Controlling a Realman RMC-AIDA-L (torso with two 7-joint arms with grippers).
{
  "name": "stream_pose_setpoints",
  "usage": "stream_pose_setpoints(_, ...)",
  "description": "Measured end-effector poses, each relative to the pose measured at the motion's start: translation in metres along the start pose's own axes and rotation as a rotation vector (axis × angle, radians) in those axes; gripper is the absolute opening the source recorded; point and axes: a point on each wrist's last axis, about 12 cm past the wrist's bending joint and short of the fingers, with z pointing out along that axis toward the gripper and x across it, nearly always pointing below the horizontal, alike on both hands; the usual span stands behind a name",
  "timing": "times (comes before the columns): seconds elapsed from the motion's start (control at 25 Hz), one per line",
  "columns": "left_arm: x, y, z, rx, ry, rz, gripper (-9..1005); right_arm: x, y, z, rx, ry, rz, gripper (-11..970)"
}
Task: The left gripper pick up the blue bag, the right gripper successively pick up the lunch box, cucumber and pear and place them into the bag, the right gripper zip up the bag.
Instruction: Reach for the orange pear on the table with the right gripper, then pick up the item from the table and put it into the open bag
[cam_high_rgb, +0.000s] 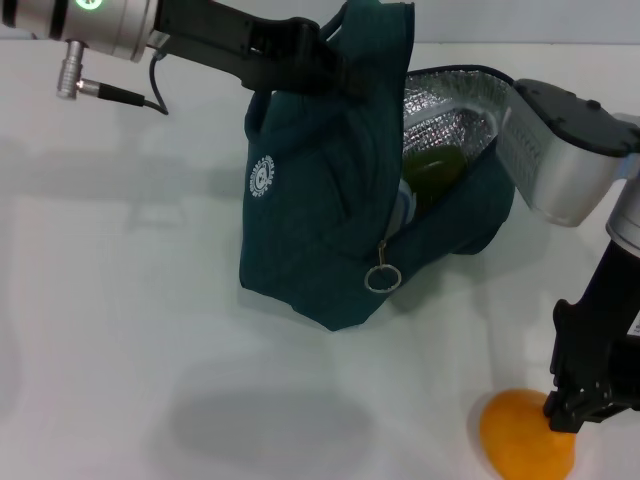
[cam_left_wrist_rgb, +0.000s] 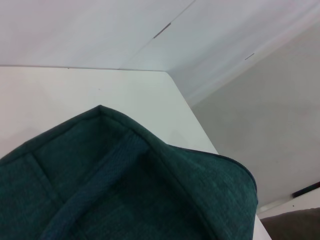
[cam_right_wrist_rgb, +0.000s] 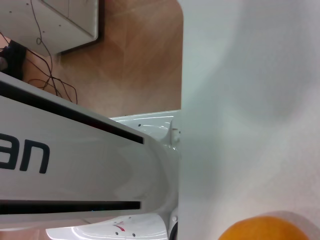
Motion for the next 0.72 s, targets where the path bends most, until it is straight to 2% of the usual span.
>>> stream_pose_setpoints(0.24,0.001,0.001,0.0,0.0,0.001,0.0,72,-0.001,0.0,-0.002,0.009,-0.001,-0.006,43)
stream_pose_setpoints(0.72,0.002,0.001,-0.001,0.001,0.005,0.005,73,0.003,0.001,-0.013,0.02,-0.043,-0.002,40)
